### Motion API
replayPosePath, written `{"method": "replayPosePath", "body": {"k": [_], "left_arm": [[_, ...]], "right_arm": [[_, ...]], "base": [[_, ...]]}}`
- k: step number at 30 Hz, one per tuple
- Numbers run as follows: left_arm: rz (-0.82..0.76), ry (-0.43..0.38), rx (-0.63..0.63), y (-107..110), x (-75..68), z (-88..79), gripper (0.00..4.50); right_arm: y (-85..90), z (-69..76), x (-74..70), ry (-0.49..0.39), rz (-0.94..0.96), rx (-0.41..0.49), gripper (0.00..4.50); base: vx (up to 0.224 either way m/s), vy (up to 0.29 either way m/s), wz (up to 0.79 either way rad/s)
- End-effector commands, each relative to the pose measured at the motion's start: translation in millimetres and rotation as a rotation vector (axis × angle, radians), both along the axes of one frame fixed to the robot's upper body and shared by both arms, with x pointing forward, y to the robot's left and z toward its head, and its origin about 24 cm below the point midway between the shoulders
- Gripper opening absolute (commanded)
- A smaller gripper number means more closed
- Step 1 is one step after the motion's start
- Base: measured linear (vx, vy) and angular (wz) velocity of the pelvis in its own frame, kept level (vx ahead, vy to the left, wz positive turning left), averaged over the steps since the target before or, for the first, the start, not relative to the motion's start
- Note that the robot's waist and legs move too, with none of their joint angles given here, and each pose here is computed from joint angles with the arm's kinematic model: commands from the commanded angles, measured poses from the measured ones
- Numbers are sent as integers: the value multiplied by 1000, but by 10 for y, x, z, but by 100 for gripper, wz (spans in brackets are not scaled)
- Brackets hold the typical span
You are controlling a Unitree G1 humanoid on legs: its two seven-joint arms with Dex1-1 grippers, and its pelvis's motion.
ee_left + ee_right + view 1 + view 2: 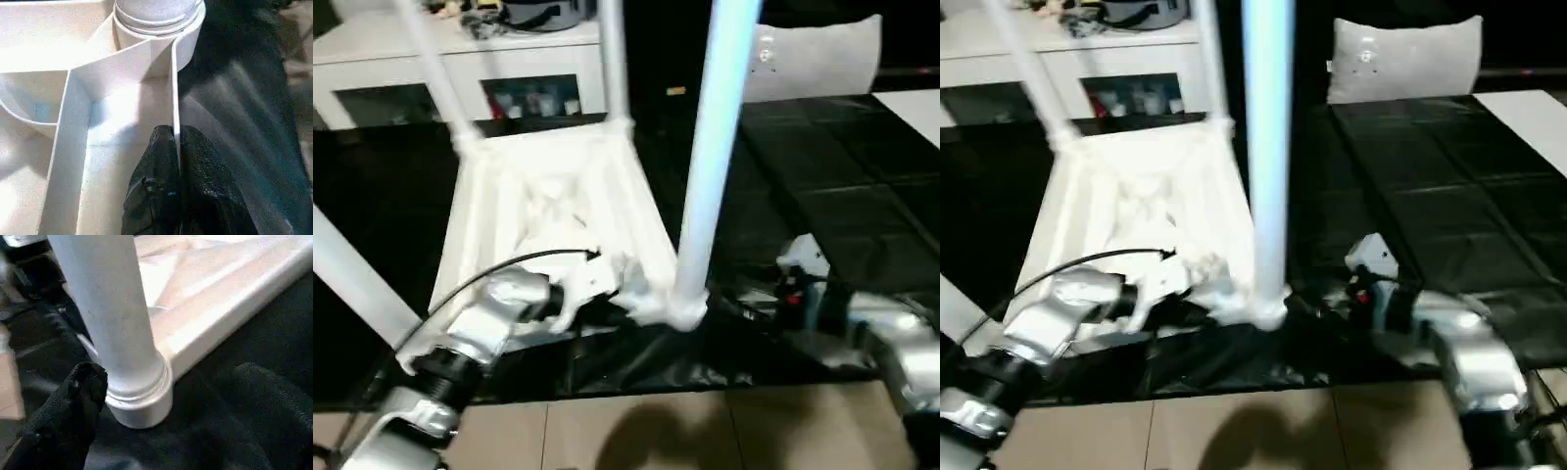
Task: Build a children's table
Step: Rotate leg to tighten
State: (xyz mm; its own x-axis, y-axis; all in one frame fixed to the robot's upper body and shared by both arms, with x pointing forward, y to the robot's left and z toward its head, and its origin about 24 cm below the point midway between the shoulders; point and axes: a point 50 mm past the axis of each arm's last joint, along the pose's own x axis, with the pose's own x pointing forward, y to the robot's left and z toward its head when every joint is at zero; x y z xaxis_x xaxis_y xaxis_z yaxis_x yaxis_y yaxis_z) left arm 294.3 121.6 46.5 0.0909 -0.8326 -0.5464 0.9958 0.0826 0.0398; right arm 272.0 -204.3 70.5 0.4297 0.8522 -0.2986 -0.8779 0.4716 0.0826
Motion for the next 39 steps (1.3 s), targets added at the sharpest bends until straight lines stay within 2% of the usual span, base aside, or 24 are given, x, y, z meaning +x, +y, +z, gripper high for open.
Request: {"method": "replayPosePath", "body": {"k": [1,3,5,16,25,30,32,35,37,39], "left_arm": [[-88,6,10,-69,-48,-11,0],[-137,9,28,-58,-69,-16,0],[-149,12,32,-56,-72,-18,0],[-172,5,47,-47,-67,-36,0],[-167,10,58,-18,-70,-60,0],[-148,19,56,-14,-64,-65,0],[-116,25,30,-53,-43,-48,0],[-45,34,1,-138,-7,-22,0],[-29,38,-6,-160,-5,-16,0],[13,48,-35,-235,5,5,0]], "right_arm": [[30,30,9,-4,53,12,417],[72,32,79,10,108,24,417],[104,30,96,19,147,33,383],[295,-19,176,45,265,49,295],[328,-50,148,99,327,70,215],[315,-71,84,121,342,91,199],[326,-87,34,121,331,113,199],[393,-137,-17,73,227,114,198],[417,-159,-13,70,182,97,198],[447,-191,35,54,51,61,197]], "base": [[0,0,0],[0,0,0],[0,0,0],[0,0,0],[0,0,0],[0,0,0],[0,0,0],[0,0,0],[0,0,0],[0,0,0]]}}
